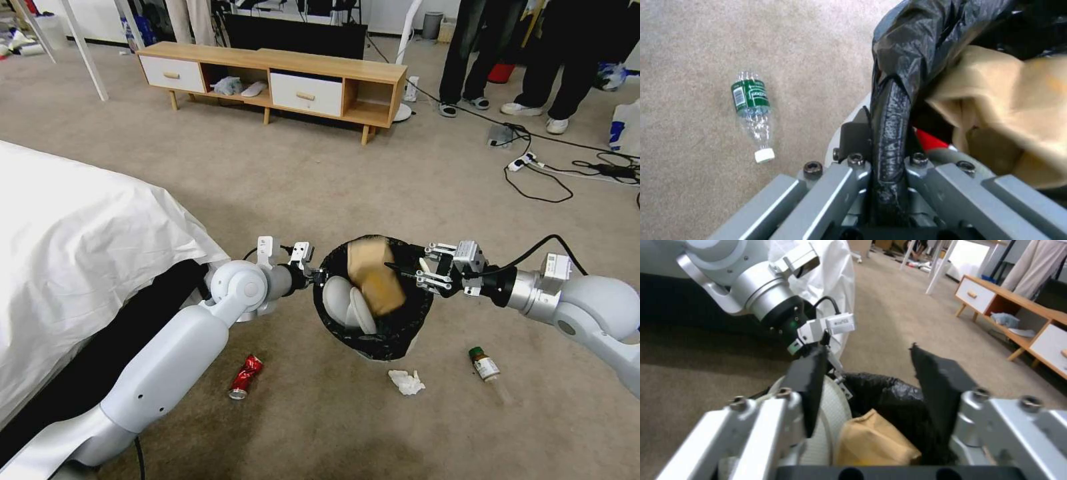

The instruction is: Pick up the trash bin and place the garbage on the floor into it.

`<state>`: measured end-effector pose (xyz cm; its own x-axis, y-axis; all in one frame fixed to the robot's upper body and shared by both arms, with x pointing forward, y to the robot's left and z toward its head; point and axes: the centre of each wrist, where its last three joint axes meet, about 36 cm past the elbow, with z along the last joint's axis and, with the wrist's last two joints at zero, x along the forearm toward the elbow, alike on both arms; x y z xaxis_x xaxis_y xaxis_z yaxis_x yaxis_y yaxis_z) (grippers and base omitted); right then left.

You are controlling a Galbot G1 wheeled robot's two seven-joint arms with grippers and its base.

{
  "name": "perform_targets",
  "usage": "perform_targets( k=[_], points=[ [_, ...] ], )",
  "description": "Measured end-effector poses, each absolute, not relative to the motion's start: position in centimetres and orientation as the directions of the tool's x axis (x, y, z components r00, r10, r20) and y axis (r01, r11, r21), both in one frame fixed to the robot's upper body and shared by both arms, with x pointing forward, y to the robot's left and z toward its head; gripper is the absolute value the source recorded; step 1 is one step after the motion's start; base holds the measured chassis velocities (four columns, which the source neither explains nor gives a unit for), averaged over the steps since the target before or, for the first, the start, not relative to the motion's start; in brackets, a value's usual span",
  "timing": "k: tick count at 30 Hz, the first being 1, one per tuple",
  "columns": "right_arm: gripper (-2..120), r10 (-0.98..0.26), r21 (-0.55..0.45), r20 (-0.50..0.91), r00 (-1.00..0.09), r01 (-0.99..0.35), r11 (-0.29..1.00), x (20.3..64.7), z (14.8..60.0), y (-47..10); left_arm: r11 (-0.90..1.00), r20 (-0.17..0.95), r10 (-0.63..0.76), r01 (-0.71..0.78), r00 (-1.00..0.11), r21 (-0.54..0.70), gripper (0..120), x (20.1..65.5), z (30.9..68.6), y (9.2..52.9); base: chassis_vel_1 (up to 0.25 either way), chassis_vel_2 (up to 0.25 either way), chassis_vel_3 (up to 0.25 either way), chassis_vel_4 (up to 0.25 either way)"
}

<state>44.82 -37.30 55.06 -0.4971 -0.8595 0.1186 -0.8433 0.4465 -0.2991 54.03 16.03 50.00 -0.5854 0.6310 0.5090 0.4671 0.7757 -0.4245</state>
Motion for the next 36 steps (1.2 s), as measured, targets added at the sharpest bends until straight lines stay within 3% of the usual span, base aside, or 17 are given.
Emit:
perform_targets(
  k=[2, 6, 10, 13, 23, 29, 31, 34, 36],
  points=[
    [65, -0.857, -0.299, 0.117, -0.501, -0.841, 0.451, 44.8, 55.0, -37.3, 0.776, 0.510, 0.630, 0.467, -0.585, -0.423, 2, 54.0, 49.9, 16.1, 0.000, 0.000, 0.000, 0.000],
    [73, -0.857, -0.300, 0.116, -0.502, -0.840, 0.452, 44.9, 55.0, -37.3, 0.777, 0.511, 0.630, 0.467, -0.585, -0.423, 2, 54.0, 49.8, 16.1, 0.000, 0.000, 0.000, 0.000],
    [95, -0.858, -0.300, 0.113, -0.502, -0.840, 0.452, 44.8, 55.1, -37.3, 0.781, 0.513, 0.624, 0.463, -0.589, -0.420, 2, 54.1, 49.7, 16.3, 0.000, 0.000, 0.000, 0.000],
    [99, -0.858, -0.301, 0.113, -0.500, -0.840, 0.450, 44.8, 55.2, -37.2, 0.785, 0.514, 0.620, 0.458, -0.593, -0.418, 2, 54.2, 49.7, 16.5, 0.000, 0.000, 0.000, 0.000],
    [100, -0.840, -0.352, 0.070, -0.538, -0.801, 0.484, 44.9, 57.5, -38.1, 0.795, 0.511, 0.605, 0.440, -0.610, -0.417, 2, 54.1, 49.6, 17.5, 0.000, 0.000, 0.000, 0.000],
    [100, -0.706, -0.392, 0.005, -0.709, -0.650, 0.651, 44.9, 61.1, -39.8, 0.803, 0.491, 0.593, 0.427, -0.637, -0.416, 2, 53.7, 50.2, 19.0, 0.000, 0.000, 0.000, 0.000],
    [100, -0.597, -0.380, 0.015, -0.802, -0.557, 0.738, 44.6, 62.5, -40.7, 0.806, 0.479, 0.588, 0.420, -0.652, -0.417, 2, 53.4, 50.6, 19.9, 0.000, 0.000, 0.000, 0.000],
    [100, -0.543, -0.363, 0.029, -0.839, -0.515, 0.776, 44.5, 62.9, -41.1, 0.808, 0.477, 0.584, 0.417, -0.657, -0.415, 2, 53.2, 50.7, 20.4, 0.000, 0.000, 0.000, 0.000],
    [100, -0.431, -0.321, 0.077, -0.899, -0.432, 0.843, 44.2, 63.2, -41.1, 0.813, 0.474, 0.578, 0.413, -0.664, -0.411, 2, 52.8, 51.0, 21.2, 0.000, 0.000, 0.000, 0.000]
  ],
)
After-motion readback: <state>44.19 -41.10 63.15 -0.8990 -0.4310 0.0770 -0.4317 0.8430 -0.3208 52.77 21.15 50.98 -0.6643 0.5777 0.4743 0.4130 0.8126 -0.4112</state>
